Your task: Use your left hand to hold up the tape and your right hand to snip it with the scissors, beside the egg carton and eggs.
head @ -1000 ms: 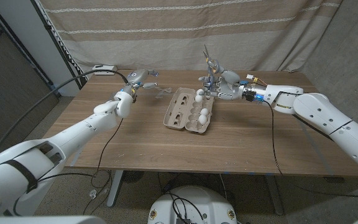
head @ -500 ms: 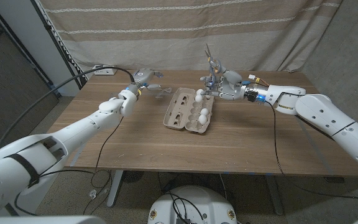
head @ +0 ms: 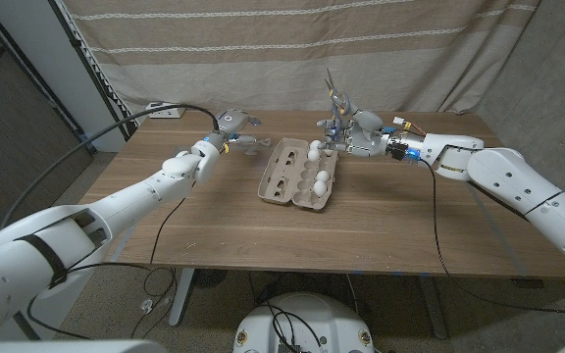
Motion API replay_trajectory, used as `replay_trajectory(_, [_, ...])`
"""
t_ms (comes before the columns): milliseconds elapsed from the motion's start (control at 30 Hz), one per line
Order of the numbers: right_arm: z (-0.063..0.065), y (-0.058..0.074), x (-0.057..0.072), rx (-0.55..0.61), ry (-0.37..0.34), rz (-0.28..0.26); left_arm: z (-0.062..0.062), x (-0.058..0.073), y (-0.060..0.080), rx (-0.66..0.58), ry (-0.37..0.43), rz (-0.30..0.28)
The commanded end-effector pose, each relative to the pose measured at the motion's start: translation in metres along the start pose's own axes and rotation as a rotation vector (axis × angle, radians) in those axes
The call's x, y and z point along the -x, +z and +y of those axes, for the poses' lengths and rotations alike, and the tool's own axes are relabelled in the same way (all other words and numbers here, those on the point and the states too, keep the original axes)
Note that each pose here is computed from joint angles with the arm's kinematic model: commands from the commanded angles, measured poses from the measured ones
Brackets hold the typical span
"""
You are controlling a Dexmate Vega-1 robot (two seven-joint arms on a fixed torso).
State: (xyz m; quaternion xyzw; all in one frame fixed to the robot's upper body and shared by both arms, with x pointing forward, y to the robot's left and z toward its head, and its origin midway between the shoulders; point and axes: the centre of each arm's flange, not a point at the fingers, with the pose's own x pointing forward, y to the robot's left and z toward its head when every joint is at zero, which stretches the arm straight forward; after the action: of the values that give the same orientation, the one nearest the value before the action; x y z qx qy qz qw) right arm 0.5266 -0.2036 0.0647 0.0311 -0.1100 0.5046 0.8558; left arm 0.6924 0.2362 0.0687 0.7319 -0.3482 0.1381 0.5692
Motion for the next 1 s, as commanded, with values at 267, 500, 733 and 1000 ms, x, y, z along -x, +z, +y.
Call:
replay_trajectory(267, [-0.003, 0.001, 0.0, -0.01, -0.017, -0.001, -0.012, -0.012, 0.005, -0.083, -0.02, -0.023])
replay_trajectory(500, [-0.004, 0.001, 0.0, -0.005, -0.019, -0.003, -0.017, -0.015, 0.003, -0.09, -0.043, -0.011])
replay_trajectory(733, [-0.004, 0.001, 0.001, -0.006, -0.019, -0.003, -0.02, -0.02, 0.006, -0.084, -0.051, -0.007])
replay_trajectory(1000, [-0.002, 0.002, 0.002, -0.011, -0.021, -0.003, -0.023, -0.026, 0.013, -0.082, -0.054, -0.022])
